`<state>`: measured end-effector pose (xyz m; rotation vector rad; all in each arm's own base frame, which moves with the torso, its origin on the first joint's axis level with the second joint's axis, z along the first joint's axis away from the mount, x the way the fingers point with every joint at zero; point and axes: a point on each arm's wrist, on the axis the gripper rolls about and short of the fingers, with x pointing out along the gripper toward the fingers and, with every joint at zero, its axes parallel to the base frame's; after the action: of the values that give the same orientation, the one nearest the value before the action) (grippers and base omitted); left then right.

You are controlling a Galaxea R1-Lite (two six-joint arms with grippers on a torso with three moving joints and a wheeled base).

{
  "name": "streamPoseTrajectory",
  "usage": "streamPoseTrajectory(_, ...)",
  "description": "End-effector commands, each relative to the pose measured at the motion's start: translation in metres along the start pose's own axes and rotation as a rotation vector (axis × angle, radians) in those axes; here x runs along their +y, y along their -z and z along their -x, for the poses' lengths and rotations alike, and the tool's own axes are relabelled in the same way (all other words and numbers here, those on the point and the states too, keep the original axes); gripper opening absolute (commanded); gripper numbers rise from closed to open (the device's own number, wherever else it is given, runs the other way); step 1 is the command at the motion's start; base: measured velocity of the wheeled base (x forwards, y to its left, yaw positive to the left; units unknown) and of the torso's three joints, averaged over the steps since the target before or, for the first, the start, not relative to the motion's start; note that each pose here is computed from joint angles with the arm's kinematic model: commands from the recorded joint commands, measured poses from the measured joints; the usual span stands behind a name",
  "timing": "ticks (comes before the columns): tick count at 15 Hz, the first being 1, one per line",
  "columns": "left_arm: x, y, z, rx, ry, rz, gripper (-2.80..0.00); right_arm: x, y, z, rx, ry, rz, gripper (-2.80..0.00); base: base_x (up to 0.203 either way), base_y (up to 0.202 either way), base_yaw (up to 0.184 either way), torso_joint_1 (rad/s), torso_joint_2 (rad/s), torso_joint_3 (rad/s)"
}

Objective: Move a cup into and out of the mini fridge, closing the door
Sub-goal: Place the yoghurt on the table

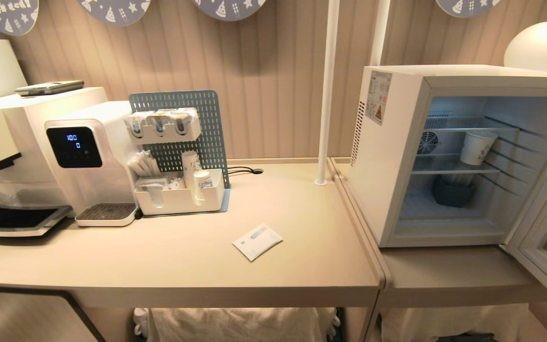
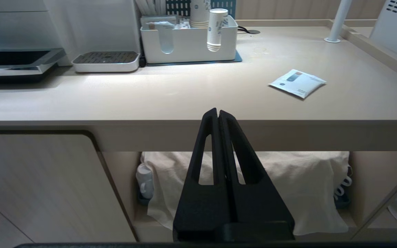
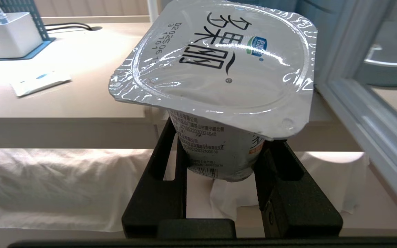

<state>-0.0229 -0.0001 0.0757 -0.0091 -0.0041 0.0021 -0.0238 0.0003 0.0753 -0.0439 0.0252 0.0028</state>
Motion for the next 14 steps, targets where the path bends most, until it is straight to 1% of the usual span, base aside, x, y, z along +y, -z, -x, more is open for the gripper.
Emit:
streamPoseTrajectory(1, 0.0, 0.0008, -0.0003, 0.004, 0.001, 0.0, -2.8, 0.0, 0.0001, 0.0, 0.0, 0.0, 0.0, -2.8, 0.0, 0.186, 0.004, -0.002, 0.0, -0.002)
streamPoseTrajectory(14, 0.0, 0.0008, -0.0003, 0.004, 0.001, 0.0, -2.8, 0.0, -0.0001, 0.0001, -0.001, 0.0, 0.0, -2.8, 0.0, 0.191, 0.0, 0.001, 0.0, 0.001)
